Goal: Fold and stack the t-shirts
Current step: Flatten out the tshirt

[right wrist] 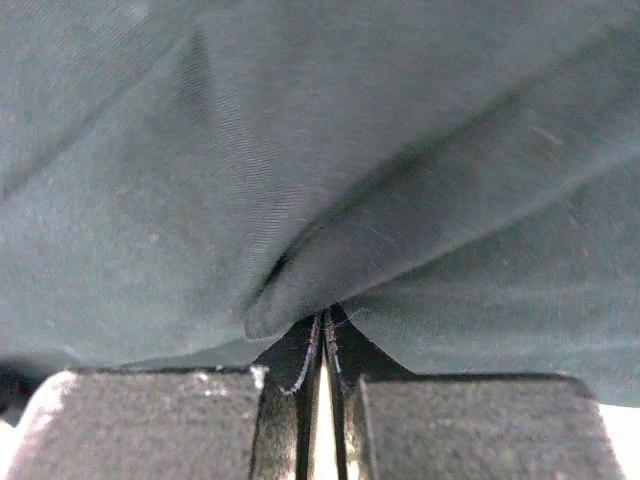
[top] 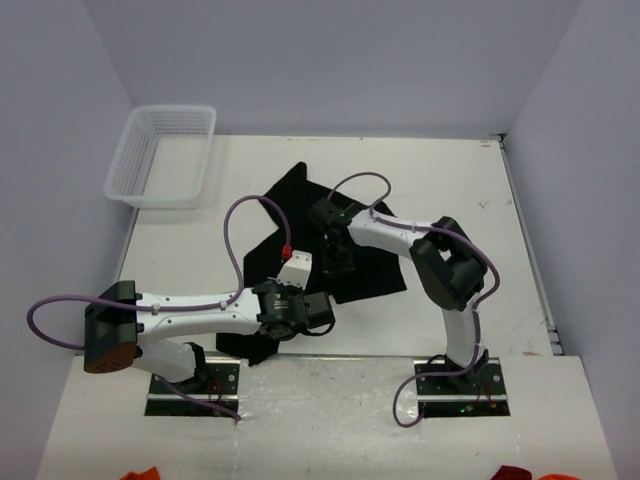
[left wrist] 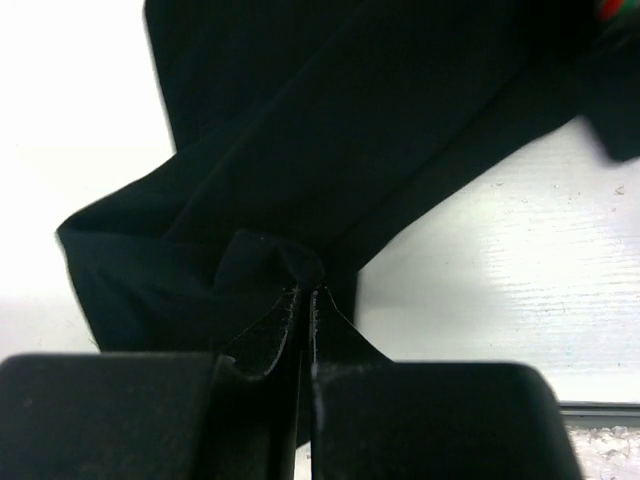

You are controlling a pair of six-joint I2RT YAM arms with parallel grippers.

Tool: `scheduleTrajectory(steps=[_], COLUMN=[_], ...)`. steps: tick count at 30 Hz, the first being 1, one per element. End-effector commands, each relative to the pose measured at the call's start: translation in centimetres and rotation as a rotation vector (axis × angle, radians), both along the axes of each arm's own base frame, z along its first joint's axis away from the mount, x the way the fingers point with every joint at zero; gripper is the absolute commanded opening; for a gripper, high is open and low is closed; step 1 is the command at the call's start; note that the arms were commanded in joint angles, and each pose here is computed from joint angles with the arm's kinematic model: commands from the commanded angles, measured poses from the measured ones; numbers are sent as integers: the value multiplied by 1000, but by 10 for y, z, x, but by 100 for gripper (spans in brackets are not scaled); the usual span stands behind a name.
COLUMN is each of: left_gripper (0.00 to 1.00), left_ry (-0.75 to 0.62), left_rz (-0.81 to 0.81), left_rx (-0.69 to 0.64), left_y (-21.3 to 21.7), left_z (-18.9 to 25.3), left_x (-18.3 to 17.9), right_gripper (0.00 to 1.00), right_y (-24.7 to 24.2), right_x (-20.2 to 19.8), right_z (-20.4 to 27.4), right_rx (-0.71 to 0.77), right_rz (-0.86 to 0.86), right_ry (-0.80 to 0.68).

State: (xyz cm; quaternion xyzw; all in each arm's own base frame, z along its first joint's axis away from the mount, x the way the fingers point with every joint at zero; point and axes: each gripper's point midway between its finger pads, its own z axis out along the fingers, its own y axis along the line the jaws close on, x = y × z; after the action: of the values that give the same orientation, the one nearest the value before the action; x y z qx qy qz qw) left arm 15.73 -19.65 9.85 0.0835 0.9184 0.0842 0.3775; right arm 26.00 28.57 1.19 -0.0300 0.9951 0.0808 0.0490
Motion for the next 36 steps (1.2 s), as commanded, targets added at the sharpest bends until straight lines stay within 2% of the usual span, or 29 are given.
scheduleTrajectory(steps=[1,4,9,11,12,14,16,17,18,20,22,24,31,36], left_gripper=[0,0,0,0,0,0,0,0,0,0,0,0,0,0], left_ry=[-21,-15,-7,-6,-5,-3,-1,-1,-2,-2,-2,0,11,18], left_rz=[24,22,10,3,1,-7,-14,-14,-14,-18,-21,-23,-28,-40], left_rx=[-29,-19,8,15,16,18,23,23,22,23,18,20,44,44], left_y=[2,0,-6,-10,-11,-15,-18,-20,-21,-23,-24,-24,-18,-21], left_z=[6,4,-2,-4,-4,-6,-6,-6,-6,-5,-4,-4,-8,-11], left_x=[-1,-1,-1,0,0,1,2,2,2,3,3,3,1,0], right_gripper=[0,0,0,6,11,32,64,67,67,57,39,38,43,48], right_y=[15,12,-18,-36,-41,-57,-73,-80,-91,-106,-116,-130,-148,-158], right_x=[-33,-34,-18,-19,-20,-25,-33,-34,-39,-44,-45,-50,-63,-66], right_z=[-10,8,70,81,100,103,104,100,89,67,54,40,21,14], right_rx=[-4,2,6,-18,16,2,-9,-21,-51,-104,-138,-185,-154,-153], right_rz=[0,-9,-68,-91,-108,-139,-183,-215,-233,-311,-383,-433,-606,-635], right_ry=[36,-42,-286,-342,-388,-417,-425,-416,-398,-358,-344,-344,-320,-306])
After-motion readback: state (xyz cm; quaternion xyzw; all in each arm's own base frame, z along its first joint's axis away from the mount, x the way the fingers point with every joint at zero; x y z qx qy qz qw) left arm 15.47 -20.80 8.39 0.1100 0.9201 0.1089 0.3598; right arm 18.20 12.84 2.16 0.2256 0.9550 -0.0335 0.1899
